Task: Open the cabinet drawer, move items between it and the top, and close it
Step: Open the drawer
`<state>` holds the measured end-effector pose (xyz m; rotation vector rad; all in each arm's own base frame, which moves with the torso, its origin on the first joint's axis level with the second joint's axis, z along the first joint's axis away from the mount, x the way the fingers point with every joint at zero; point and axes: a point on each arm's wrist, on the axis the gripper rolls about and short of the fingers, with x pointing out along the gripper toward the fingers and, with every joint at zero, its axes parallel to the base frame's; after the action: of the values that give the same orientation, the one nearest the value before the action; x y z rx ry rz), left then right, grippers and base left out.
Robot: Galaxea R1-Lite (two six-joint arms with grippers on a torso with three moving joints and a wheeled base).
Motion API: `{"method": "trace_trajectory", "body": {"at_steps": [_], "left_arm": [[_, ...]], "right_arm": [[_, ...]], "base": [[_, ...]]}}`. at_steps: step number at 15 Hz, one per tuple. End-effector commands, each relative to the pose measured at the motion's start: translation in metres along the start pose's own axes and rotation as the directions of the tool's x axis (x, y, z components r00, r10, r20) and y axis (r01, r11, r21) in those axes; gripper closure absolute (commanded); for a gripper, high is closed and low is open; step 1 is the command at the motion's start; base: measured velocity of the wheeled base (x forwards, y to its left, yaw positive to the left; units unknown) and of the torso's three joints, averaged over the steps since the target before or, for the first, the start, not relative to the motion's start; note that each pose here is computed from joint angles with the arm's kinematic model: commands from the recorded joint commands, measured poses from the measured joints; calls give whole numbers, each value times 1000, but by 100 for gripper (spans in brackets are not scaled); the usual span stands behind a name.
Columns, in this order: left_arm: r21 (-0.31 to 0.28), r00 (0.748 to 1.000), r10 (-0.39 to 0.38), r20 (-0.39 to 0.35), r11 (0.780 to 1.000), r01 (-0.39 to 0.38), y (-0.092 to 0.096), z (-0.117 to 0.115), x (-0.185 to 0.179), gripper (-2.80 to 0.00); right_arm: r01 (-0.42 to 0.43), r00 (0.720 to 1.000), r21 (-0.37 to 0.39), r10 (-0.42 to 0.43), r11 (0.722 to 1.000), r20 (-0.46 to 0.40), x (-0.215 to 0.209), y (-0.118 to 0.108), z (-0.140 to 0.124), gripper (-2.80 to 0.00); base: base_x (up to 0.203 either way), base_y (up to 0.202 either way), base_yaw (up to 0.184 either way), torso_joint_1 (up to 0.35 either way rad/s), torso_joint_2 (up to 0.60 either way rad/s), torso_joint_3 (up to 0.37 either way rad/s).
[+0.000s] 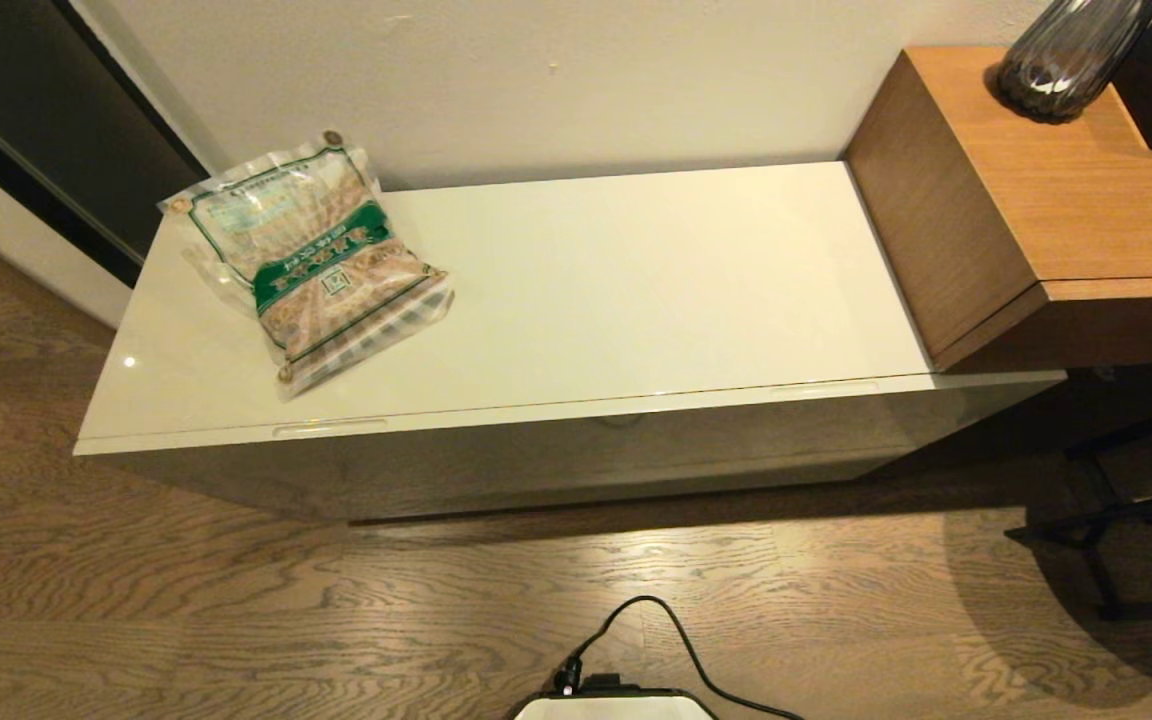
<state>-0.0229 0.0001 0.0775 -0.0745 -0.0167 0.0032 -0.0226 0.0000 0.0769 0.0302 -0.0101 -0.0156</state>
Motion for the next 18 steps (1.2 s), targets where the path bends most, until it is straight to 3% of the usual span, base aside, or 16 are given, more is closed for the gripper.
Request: {"method": "trace_trajectory", "body": {"at_steps": [1,12,14,16,18], "left_arm": [[-1,1000,1,-1,1000,-1,0,0,0,0],[-1,1000,1,-1,1000,-1,0,0,0,0],[-1,1000,1,0,1000,-1,0,0,0,0],[-1,1000,1,-1,1000,-1,0,0,0,0],[-1,1000,1,-1,1000,-1,0,0,0,0]], "right_arm": [[0,1000,0,0,1000,-2,0,0,0,0],[8,1000,-24,-7,1000,17,-1,0,4,0],[9,998,-31,-7,999,58,-10,1,36,0],[-7,996,42,3,999,88,-29,3,103,0],[-11,1000,93,10,996,6,-19,5,150,0]], "base": [[0,0,0,0,0,0],[0,0,0,0,0,0],[0,0,0,0,0,0],[0,0,0,0,0,0],[0,0,0,0,0,0]]}}
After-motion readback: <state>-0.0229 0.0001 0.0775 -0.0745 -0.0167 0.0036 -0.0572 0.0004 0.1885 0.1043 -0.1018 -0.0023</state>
